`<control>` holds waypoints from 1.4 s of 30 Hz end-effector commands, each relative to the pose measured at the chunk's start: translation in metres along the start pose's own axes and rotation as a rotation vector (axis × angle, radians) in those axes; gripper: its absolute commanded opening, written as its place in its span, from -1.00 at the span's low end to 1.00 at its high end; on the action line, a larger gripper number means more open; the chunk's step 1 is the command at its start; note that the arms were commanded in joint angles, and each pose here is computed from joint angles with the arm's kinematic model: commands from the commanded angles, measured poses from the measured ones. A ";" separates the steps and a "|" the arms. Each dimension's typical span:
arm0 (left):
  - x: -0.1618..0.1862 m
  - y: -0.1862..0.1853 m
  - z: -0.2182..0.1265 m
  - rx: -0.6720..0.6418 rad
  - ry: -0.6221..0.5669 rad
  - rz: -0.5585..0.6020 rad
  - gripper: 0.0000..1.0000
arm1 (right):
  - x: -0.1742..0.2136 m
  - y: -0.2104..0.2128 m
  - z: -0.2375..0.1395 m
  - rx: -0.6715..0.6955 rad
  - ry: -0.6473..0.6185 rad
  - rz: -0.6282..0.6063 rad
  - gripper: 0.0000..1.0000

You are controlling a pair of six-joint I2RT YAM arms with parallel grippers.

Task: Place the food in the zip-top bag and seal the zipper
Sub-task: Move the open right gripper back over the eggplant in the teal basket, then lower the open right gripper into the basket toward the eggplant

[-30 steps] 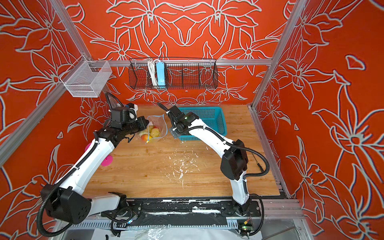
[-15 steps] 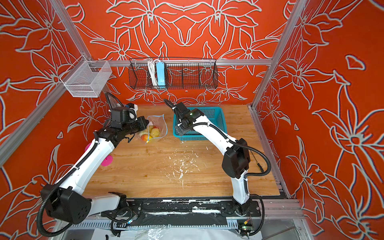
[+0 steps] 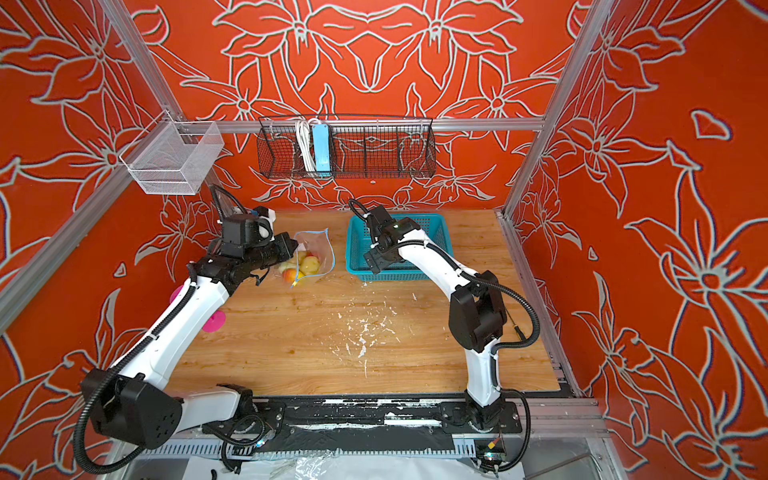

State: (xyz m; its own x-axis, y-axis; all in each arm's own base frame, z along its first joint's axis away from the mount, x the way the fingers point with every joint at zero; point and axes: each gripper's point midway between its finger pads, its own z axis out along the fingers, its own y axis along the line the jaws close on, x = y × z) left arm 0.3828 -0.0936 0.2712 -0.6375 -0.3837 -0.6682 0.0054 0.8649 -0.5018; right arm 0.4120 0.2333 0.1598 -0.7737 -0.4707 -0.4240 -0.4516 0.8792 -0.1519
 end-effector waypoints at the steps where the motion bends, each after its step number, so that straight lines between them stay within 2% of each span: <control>1: -0.004 -0.006 -0.007 0.023 -0.029 0.005 -1.00 | 0.001 0.008 0.006 -0.036 0.008 -0.021 0.96; 14: -0.005 -0.008 -0.010 0.025 -0.035 0.008 -1.00 | -0.007 -0.006 0.002 -0.085 -0.036 0.079 0.96; 22: -0.004 -0.009 -0.010 0.024 -0.037 0.016 -1.00 | 0.011 -0.018 0.040 -0.002 0.100 0.045 0.94; 27: -0.004 -0.009 -0.010 0.022 -0.039 0.019 -1.00 | 0.015 -0.024 0.053 0.018 0.115 0.034 0.95; 36: -0.005 -0.008 -0.012 0.012 -0.046 0.022 -1.00 | 0.021 -0.037 0.065 -0.012 0.144 0.068 0.94; 42: -0.005 -0.008 -0.012 0.014 -0.045 0.021 -1.00 | 0.030 -0.033 0.070 -0.048 0.182 0.027 0.94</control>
State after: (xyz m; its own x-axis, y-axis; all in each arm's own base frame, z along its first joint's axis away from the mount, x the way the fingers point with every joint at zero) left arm 0.3791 -0.0933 0.2783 -0.6199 -0.3828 -0.6849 0.0111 0.8685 -0.4955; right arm 0.4442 0.1945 0.1029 -0.8549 -0.4066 -0.3221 -0.3941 0.9129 -0.1064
